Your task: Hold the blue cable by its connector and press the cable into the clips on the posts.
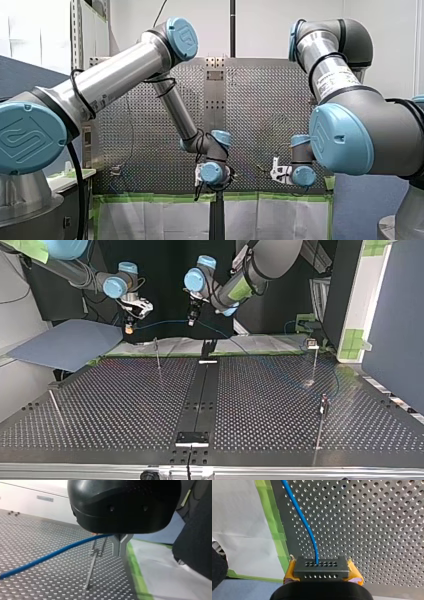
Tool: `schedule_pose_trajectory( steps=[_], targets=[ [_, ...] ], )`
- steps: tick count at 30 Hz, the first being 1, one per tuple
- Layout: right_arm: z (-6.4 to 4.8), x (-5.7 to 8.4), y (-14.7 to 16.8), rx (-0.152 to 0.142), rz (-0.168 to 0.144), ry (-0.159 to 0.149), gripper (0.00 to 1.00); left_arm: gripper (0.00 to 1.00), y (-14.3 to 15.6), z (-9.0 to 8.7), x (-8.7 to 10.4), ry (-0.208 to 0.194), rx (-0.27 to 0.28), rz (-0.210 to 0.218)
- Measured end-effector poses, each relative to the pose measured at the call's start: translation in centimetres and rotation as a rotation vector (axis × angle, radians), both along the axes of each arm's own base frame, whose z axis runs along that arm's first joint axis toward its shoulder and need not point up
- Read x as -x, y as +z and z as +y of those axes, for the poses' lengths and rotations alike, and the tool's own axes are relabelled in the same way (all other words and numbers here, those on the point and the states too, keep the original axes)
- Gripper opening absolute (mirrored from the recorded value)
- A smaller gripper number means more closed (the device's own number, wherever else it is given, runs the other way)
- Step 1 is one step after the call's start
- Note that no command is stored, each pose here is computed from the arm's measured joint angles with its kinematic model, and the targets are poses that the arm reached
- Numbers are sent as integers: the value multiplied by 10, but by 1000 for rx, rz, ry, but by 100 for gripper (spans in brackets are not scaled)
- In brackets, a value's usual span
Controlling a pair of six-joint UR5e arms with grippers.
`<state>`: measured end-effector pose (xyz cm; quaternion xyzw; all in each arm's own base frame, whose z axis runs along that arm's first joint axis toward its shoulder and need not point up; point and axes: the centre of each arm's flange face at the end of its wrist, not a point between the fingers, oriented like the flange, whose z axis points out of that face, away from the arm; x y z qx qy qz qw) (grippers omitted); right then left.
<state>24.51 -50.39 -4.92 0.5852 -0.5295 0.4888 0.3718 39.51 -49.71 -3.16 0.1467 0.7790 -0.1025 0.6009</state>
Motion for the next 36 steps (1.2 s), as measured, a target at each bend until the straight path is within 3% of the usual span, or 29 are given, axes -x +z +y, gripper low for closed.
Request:
schedule_pose_trajectory(
  steps=[8, 14, 20, 28, 31, 36],
  targets=[
    [-17, 12, 4, 12, -31, -3, 1, 0, -23, -9, -3, 6, -24, 46],
    [-34, 22, 7, 24, -39, 3, 1, 0, -13, -24, -17, 0, 5, 24],
    [-48, 31, -9, -11, -33, 6, 1, 0, 0, -42, -34, -8, 42, -11],
    [-67, 54, -16, -47, -54, -1, 1, 0, -19, -52, -38, -18, 12, 15],
    [-72, 66, -15, -48, -61, -2, 1, 0, -26, -55, -42, -19, 9, 20],
    [-81, 86, -14, -37, -73, -1, 1, 0, -18, -66, -57, -20, 50, -9]
  ],
)
